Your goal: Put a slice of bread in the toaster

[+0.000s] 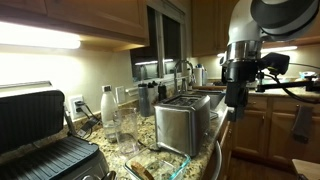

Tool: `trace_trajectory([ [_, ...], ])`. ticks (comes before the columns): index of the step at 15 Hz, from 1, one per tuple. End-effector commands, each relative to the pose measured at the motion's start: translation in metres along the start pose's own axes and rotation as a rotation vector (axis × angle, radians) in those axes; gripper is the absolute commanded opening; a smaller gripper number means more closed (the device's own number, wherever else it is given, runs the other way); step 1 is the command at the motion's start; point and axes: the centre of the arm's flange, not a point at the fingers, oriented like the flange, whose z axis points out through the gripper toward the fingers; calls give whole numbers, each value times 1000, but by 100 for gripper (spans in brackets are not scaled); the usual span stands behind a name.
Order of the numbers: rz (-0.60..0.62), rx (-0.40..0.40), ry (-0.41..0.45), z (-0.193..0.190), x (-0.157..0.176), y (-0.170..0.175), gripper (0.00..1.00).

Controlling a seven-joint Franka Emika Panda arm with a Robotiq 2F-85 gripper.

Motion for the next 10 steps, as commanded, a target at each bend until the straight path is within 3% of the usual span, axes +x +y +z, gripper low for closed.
trace_trajectory([
  [1,-47,25,-18,13,13,-24,100],
  [10,-155,47,-84,67,31,-88,100],
])
